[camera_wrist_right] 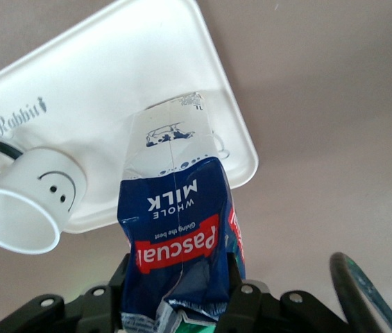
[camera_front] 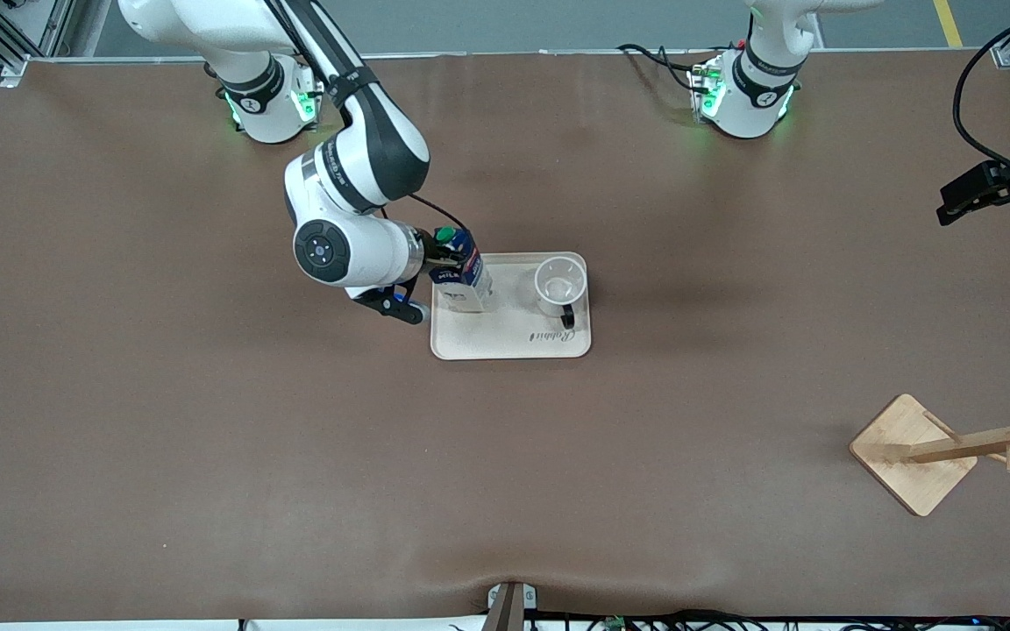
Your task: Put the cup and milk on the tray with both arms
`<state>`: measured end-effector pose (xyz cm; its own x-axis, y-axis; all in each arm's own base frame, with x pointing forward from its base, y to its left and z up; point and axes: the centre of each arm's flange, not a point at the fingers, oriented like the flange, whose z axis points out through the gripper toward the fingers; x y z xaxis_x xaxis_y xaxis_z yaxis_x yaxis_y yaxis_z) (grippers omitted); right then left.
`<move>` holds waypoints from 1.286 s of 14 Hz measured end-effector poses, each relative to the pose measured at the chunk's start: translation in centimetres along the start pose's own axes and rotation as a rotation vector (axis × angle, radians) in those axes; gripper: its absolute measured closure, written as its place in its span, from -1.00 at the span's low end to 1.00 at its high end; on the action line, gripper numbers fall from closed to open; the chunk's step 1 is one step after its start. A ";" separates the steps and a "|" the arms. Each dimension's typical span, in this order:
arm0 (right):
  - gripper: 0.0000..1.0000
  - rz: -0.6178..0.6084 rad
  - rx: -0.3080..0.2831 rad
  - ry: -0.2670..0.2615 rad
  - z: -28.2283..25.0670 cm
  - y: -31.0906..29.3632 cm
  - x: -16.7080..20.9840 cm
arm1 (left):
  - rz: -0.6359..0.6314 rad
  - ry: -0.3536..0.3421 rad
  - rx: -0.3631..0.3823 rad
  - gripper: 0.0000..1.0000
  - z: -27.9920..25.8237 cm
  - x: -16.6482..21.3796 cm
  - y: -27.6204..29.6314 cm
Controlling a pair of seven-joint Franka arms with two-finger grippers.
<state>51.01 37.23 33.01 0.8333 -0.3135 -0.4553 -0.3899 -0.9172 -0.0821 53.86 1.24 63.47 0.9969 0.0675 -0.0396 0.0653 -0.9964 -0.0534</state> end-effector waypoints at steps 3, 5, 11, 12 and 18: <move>-0.06 -0.002 -0.015 0.019 -0.2 0.1 0.2 | 0.000 -0.001 0.000 -1.00 0.0 0.0 0.0; -0.34 -0.002 -0.022 0.024 -0.1 -0.1 -0.1 | -0.001 -0.001 0.000 -1.00 0.0 0.0 -0.1; -1.00 0.073 0.047 0.080 -4.3 -3.2 -1.4 | -0.005 0.003 0.000 -1.00 0.0 0.1 -0.4; -1.00 0.101 0.070 0.090 -6.7 -3.6 -1.6 | -0.005 0.004 0.000 -1.00 0.0 0.1 -0.4; -1.00 0.208 0.068 0.031 -19.5 2.2 1.4 | -0.005 0.009 -0.001 -1.00 -0.1 0.1 -0.4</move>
<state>58.99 29.98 49.45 0.7434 -0.5027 -0.4412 -0.5793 -0.8136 -0.0492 53.98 1.61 63.55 0.9969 0.0723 -0.0304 0.0706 -0.9961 -0.0529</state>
